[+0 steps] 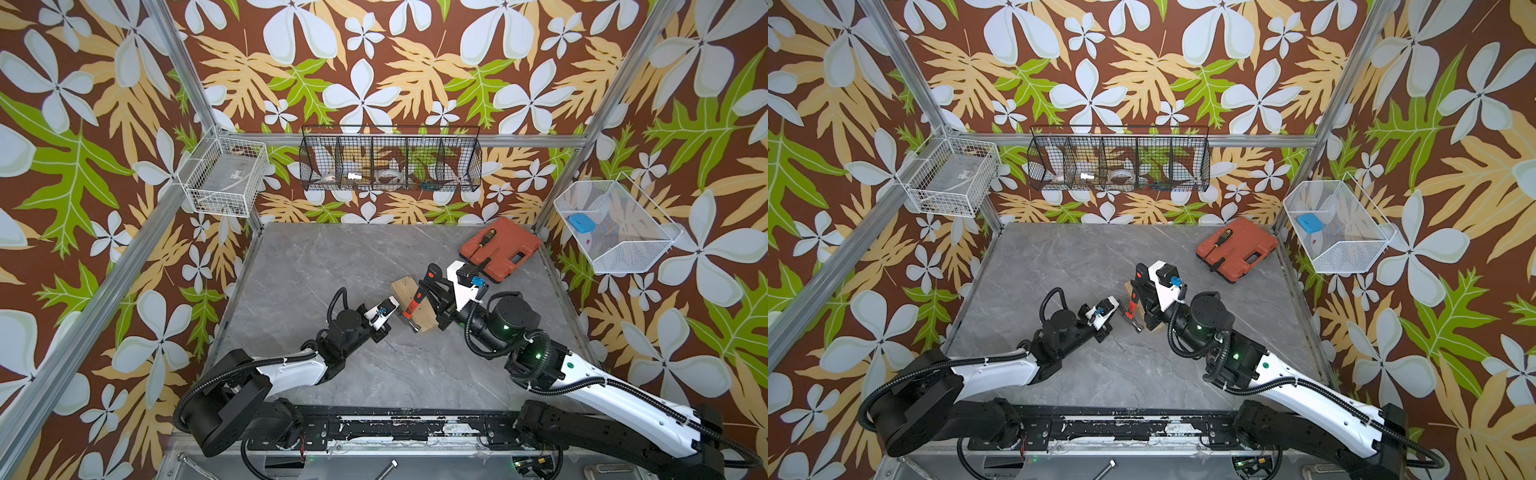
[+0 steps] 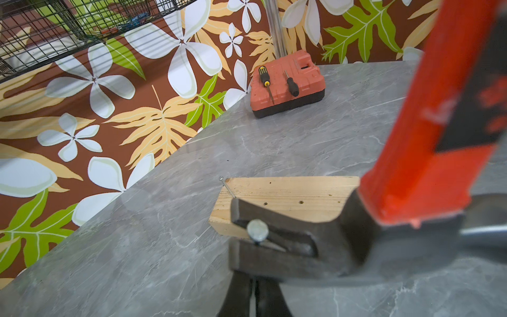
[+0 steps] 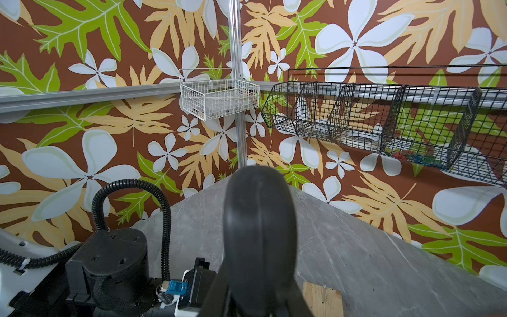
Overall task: Use a claw hammer to pull out a nail
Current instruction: Pick up the nail with the hammer, then place the nail at the center of the board.
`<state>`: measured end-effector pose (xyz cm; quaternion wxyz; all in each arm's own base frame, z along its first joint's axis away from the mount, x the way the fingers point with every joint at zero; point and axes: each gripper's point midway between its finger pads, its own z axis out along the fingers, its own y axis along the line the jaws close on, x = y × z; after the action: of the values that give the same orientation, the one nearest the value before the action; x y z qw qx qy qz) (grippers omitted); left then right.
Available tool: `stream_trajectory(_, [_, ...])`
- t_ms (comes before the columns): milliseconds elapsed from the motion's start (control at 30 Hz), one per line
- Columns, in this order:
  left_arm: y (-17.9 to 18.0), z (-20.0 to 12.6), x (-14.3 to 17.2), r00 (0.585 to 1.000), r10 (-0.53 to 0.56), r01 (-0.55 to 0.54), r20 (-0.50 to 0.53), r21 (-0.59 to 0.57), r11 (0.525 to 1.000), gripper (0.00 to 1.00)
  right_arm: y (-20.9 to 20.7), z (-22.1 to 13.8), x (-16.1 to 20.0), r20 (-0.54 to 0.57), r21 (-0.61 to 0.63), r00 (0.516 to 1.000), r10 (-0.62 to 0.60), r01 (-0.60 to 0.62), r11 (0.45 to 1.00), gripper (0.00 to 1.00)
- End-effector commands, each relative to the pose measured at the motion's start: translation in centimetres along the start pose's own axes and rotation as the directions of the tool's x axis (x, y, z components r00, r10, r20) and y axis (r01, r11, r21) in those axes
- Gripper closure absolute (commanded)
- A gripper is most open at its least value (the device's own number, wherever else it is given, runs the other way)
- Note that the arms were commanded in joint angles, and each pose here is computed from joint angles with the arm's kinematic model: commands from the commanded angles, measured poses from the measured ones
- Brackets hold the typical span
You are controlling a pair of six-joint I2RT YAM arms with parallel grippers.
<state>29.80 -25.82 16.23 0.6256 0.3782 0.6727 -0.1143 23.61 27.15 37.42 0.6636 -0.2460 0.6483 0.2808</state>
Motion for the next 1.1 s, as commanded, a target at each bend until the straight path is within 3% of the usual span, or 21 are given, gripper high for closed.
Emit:
stream_trajectory(0, [0.8,-0.2,-1.1,0.999,-0.015,0.017,0.037,-0.041,0.999,1.0,-0.3,-0.1,-0.5,0.009,0.015,1.0,-0.012,0.012,1.0,1.0])
stream_trajectory(333, [0.2,-0.1,-1.0,0.998,0.067,-0.067,0.012,-0.038,0.997,1.0,-0.9,0.0,-0.1,-0.04,0.013,0.999,0.01,-0.01,1.0,1.0])
stream_trajectory(500, [1.5,0.6,-0.3,0.998,-0.043,0.037,-0.052,-0.114,0.993,1.0,-2.0,-0.8,-0.4,-0.03,0.067,1.0,-0.009,0.011,0.998,1.0])
stream_trajectory(567, [2.1,1.3,0.2,0.985,-0.143,0.127,-0.098,-0.153,0.98,1.0,-2.9,-1.3,-0.3,-0.042,0.117,0.999,-0.021,0.026,0.993,1.0])
stream_trajectory(667, [2.6,2.6,1.8,0.928,-0.304,0.256,-0.218,-0.222,0.941,1.0,-3.8,-2.1,-0.3,-0.043,0.164,0.999,-0.025,0.032,0.986,1.0])
stream_trajectory(800, [0.8,4.3,4.1,0.831,-0.404,0.346,-0.381,-0.214,0.913,1.0,-4.8,-2.8,0.0,-0.042,0.215,0.999,-0.02,0.029,0.976,1.0])
stream_trajectory(1067, [0.7,4.8,8.5,0.667,-0.577,0.487,-0.472,-0.31,0.816,1.0,-5.9,-4.0,0.0,-0.027,0.272,1.0,-0.015,0.022,0.962,1.0])
